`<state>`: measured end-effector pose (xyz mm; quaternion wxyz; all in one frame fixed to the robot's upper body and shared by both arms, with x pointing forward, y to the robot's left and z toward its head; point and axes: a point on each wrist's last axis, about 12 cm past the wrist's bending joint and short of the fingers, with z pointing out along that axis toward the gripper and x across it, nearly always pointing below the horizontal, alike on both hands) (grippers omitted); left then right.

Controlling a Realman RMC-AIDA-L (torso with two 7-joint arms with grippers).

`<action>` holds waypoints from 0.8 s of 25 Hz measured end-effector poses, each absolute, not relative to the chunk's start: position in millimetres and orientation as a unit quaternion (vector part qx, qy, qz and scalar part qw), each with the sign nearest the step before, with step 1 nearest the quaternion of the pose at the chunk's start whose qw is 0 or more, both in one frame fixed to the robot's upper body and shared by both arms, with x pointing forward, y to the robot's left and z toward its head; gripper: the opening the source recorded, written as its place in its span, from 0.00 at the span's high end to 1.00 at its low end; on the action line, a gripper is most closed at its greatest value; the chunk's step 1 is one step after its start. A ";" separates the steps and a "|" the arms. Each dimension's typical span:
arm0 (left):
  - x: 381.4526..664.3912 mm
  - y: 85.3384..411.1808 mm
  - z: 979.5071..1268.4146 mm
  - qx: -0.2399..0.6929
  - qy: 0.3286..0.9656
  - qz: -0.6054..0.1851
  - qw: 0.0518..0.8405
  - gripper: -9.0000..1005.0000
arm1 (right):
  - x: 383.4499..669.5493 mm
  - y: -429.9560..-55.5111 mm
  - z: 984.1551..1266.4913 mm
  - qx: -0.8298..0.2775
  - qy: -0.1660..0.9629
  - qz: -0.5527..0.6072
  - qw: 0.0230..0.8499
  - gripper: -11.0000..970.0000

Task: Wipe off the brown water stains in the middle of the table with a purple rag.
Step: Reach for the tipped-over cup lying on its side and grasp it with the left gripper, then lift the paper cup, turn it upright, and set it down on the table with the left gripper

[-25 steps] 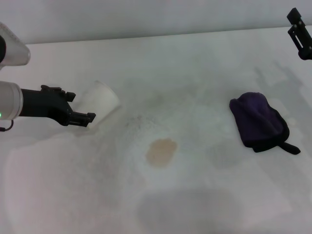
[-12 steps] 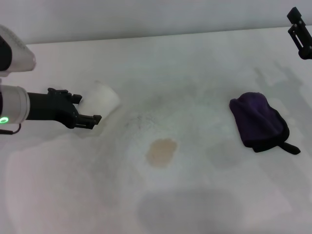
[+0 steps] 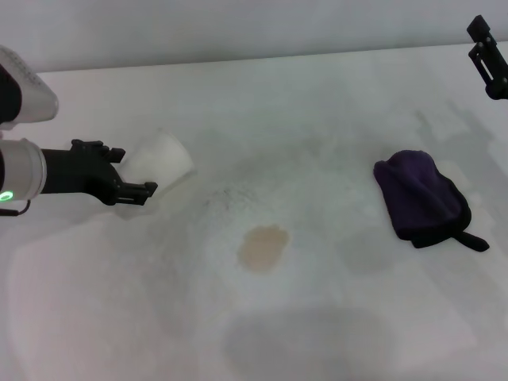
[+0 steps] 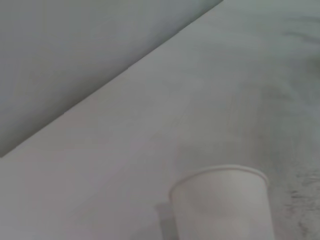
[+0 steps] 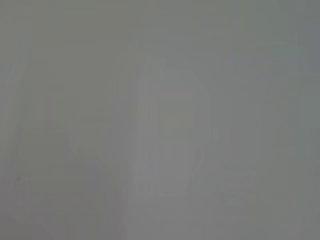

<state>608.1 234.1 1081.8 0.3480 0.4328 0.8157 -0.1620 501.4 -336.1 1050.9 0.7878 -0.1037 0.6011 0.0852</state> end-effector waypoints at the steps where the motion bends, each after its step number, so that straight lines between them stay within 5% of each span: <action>1: 609.0 234.1 1080.7 0.434 0.815 -0.159 0.350 0.14 | 501.4 -336.1 1050.9 -0.104 0.601 0.085 0.788 0.39; 15: 610.2 230.5 1075.4 0.438 0.807 -0.163 0.359 0.15 | 502.1 -336.1 1051.0 -0.100 0.602 0.089 0.787 0.39; 20: 610.8 230.1 1078.0 0.432 0.805 -0.168 0.370 0.29 | 502.1 -336.1 1051.0 -0.100 0.602 0.089 0.787 0.39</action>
